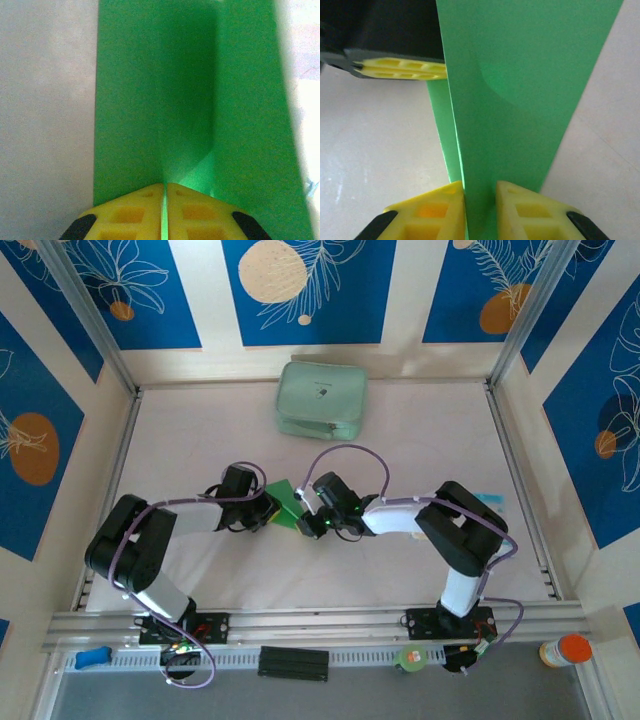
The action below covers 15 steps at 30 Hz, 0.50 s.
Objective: Fold a paper plane with a square sheet of paper (pick it up from the middle)
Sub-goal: Fourth fold the wing at the center of the table.
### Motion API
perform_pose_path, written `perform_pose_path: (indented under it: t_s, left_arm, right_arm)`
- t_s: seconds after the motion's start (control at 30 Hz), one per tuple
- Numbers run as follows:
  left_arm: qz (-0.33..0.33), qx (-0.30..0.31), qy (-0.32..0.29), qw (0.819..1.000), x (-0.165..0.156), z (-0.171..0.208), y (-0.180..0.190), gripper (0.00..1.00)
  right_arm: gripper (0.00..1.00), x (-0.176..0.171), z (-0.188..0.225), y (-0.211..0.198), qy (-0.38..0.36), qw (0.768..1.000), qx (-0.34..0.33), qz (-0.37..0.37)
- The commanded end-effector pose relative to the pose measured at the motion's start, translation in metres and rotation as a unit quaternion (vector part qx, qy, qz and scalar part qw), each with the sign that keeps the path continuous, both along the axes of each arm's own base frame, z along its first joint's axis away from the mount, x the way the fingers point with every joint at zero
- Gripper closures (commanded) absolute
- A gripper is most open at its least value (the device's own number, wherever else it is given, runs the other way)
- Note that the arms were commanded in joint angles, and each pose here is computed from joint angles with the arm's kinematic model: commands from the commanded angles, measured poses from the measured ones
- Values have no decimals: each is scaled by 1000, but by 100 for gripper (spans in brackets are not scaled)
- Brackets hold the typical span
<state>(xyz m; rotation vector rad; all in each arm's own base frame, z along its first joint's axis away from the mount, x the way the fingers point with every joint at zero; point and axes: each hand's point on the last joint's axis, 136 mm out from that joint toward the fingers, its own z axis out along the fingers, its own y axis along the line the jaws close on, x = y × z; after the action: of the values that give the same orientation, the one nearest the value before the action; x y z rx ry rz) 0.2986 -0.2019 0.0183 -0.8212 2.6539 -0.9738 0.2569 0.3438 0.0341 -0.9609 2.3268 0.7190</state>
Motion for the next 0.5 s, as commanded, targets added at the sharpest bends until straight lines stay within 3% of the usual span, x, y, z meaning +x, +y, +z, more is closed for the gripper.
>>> perform_pose_path:
  t_s: [0.0,0.23,0.47]
  left_arm:
    - [-6,26,23,999,-11,-16,6,88]
    - [-6,26,23,999,-11,-16,6,88]
    - [-6,25,22,999,-11,-15,6,88]
  right_arm:
    - [78,-6,8,-1,11,1000,8,3]
    - [79,-6,0,-2,15,1000,-7,1]
    - [86,-9,-7,2,33,999,-5,7]
